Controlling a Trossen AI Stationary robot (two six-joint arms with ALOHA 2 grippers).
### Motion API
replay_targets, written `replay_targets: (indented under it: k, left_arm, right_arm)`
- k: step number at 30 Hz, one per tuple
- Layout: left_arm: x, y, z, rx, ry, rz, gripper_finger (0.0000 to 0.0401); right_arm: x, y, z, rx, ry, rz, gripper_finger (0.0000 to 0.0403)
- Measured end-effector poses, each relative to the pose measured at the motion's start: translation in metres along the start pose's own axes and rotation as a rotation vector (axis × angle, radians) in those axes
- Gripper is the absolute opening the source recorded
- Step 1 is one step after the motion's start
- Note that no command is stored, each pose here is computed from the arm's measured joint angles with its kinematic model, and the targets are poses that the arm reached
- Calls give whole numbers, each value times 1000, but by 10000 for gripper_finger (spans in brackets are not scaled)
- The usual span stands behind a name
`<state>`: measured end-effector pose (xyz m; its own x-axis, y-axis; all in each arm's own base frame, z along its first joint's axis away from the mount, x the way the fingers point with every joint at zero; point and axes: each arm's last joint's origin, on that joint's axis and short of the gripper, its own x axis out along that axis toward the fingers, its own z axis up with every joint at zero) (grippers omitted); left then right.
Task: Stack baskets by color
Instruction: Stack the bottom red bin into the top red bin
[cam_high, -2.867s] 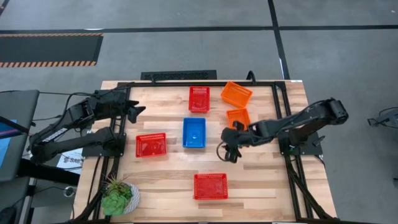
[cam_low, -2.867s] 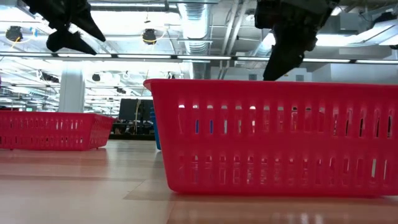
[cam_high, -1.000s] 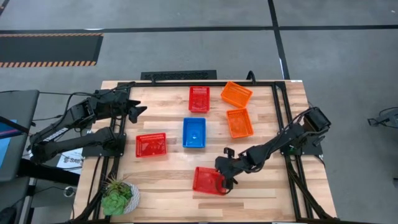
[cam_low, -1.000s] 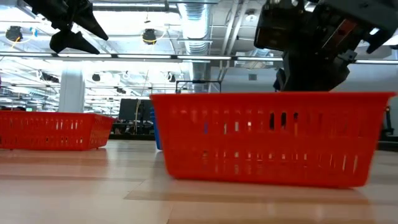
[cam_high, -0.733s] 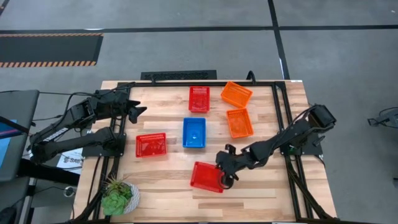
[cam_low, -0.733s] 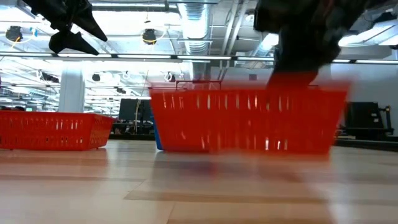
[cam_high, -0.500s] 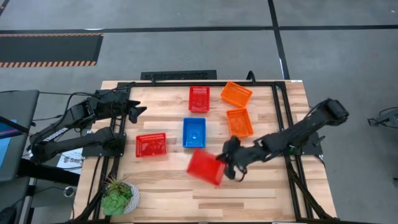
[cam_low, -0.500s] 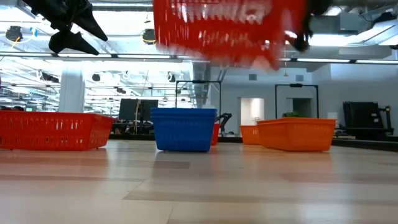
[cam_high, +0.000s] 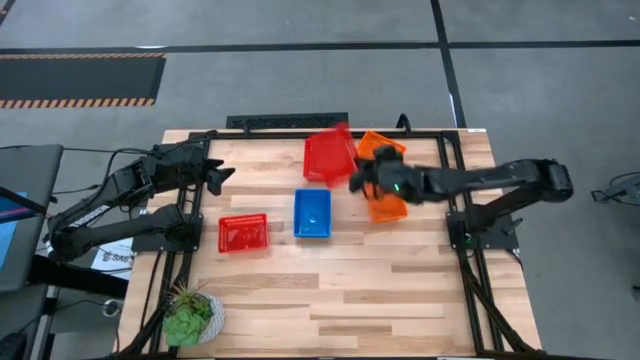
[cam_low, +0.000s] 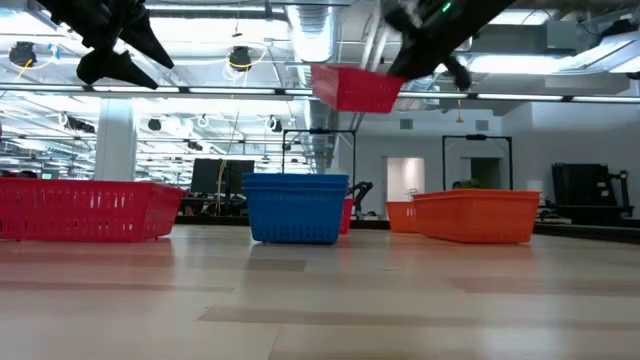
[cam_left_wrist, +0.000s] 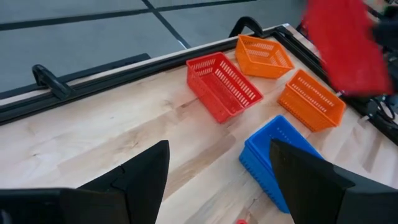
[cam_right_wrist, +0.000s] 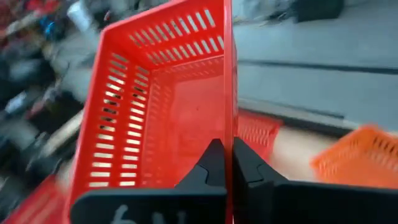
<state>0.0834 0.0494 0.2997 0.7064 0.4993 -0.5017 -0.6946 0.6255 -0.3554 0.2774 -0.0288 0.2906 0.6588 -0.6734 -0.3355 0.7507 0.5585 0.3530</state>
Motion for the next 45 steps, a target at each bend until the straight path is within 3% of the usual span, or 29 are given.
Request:
replay_targets:
  k: [6, 12, 18, 25, 45]
  left_arm:
    - [0, 0, 1, -3, -16, 15, 263]
    - [0, 0, 1, -2, -18, 17, 263]
    - [0, 0, 1, -2, -18, 17, 263]
    - [0, 0, 1, -4, -19, 17, 263]
    - [0, 0, 1, -6, -19, 19, 263]
  right_arm:
    - [63, -22, 11, 116, -42, 3, 4]
    - [108, -29, -9, 225, -17, 50, 4]
    - [132, -35, -35, 307, 23, 6, 6]
    - [147, -44, -54, 351, 64, -56, 7]
    - [146, -50, -62, 318, 110, -137, 13]
